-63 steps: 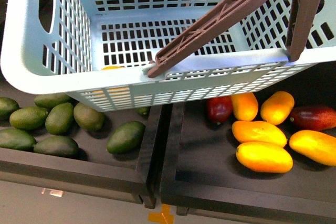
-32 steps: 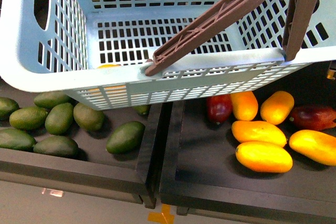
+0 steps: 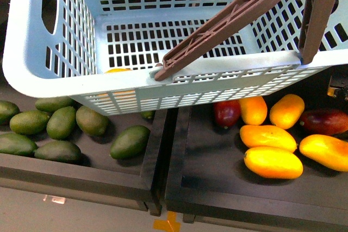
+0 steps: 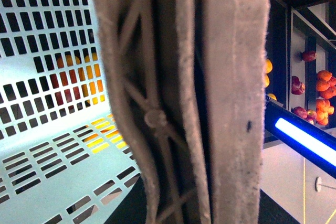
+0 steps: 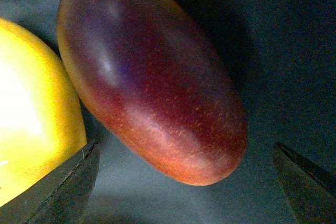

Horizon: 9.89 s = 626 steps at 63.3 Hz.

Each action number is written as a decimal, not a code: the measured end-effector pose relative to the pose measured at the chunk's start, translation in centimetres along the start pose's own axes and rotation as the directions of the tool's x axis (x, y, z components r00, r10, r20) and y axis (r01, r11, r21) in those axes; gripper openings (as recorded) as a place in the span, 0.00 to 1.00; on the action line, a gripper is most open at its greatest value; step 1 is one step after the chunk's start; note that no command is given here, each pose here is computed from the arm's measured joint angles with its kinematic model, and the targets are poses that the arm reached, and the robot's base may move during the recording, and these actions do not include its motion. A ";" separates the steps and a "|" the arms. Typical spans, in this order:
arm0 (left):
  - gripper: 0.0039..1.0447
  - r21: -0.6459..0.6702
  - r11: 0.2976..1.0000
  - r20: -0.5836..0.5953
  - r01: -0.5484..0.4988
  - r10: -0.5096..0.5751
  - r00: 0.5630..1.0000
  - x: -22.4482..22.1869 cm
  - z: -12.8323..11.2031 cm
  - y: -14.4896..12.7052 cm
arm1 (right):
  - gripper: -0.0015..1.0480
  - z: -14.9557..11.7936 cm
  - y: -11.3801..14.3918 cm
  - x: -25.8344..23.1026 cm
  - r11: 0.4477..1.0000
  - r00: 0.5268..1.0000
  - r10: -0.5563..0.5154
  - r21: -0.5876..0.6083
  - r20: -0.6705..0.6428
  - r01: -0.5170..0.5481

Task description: Pick lemon and mango into basket

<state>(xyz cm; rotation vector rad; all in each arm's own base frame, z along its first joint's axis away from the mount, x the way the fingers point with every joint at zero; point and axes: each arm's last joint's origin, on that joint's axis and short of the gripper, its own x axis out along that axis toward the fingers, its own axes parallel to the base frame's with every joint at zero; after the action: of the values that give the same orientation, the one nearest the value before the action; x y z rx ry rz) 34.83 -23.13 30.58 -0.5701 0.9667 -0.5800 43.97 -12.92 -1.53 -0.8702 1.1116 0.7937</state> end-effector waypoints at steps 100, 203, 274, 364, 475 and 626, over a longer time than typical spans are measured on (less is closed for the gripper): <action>0.16 0.000 1.000 0.001 -0.001 0.001 1.000 0.0 0.0 0.0 | 0.61 4.8 1.6 -22.9 0.785 0.554 -0.485 0.616 0.677 -0.065; 0.16 0.003 1.000 -0.005 0.001 -0.001 1.000 0.1 -0.2 -0.1 | 0.63 9.1 17.6 -29.1 0.437 0.260 -0.875 0.897 0.408 0.062; 0.16 0.001 1.000 -0.001 -0.002 0.002 1.000 0.1 -0.1 0.0 | 0.02 2.9 28.9 -24.5 0.444 0.264 -0.875 0.890 0.407 0.099; 0.16 -0.001 1.000 -0.002 -0.001 0.001 1.000 0.1 -0.1 0.0 | 0.02 1.2 32.4 -25.1 0.445 0.242 -0.879 0.890 0.412 0.100; 0.16 -0.001 1.000 0.000 -0.003 0.003 1.000 0.1 0.0 0.0 | 0.92 1.2 32.4 -25.1 0.445 0.242 -0.879 0.890 0.411 0.100; 0.17 0.150 0.764 0.876 -0.627 0.192 0.443 -10.4 -10.1 18.4 | 0.92 1.2 32.4 -25.1 0.444 0.243 -0.879 0.890 0.411 0.100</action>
<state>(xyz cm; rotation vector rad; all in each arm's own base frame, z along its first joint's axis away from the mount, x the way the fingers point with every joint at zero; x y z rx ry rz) 25.03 -4.85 19.69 -0.0821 -0.0046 -0.0021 9.69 -0.01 16.89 0.0029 -0.0116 -0.0011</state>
